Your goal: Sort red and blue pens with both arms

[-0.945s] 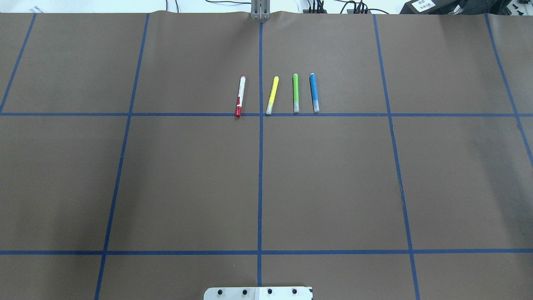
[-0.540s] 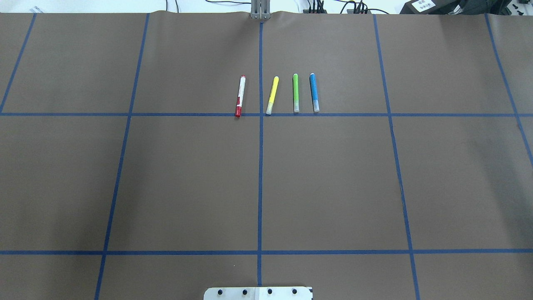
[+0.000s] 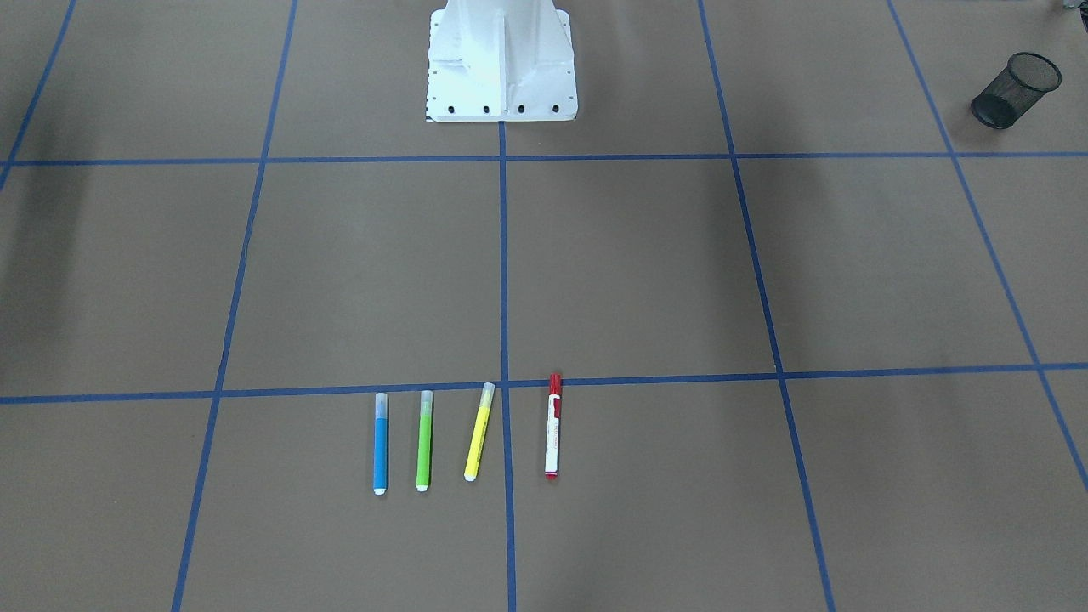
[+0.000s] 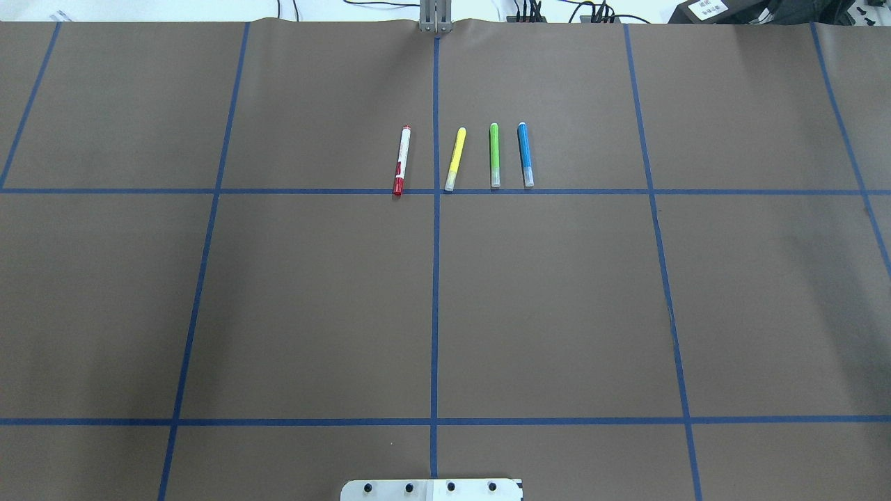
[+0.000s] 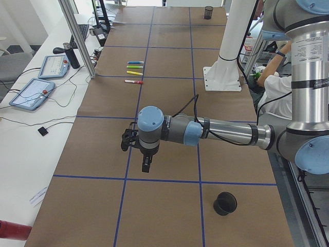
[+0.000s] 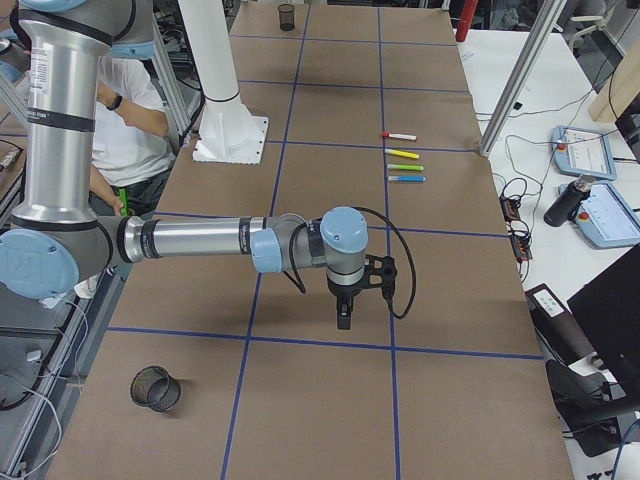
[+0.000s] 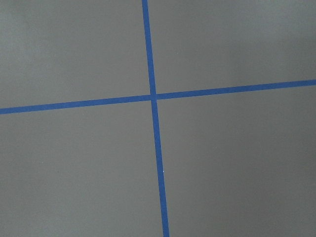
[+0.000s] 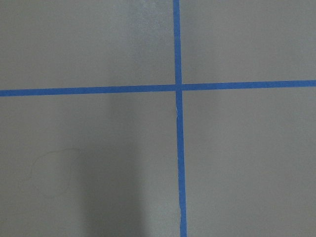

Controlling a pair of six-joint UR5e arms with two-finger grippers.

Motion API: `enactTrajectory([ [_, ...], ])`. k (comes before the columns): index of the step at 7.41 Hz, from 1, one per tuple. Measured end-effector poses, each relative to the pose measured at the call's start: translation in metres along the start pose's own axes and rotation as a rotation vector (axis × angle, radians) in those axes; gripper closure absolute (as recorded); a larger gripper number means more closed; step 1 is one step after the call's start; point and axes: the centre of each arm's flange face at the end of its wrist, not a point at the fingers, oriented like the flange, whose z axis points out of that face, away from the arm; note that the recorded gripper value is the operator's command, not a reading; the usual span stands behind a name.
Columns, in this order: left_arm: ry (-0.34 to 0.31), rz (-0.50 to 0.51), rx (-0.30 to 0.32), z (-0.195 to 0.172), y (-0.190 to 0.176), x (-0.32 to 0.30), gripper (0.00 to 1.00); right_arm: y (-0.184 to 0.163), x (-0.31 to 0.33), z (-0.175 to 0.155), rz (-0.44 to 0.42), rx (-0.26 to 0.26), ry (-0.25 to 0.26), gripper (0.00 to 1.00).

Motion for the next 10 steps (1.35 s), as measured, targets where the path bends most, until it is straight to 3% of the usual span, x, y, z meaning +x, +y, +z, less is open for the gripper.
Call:
enactTrajectory([
  [5,0.002,0.006,0.006,-0.004,0.002,0.004,0.0,-0.002,-0.008,0.004,-0.045,0.026,-0.021,0.0],
  [8,0.004,0.007,0.029,-0.016,0.002,0.016,0.0,0.004,-0.016,0.007,-0.044,0.007,-0.087,0.0],
  [10,0.004,0.004,0.032,-0.017,0.003,0.018,0.0,0.004,-0.019,0.008,-0.046,0.002,-0.1,0.0],
])
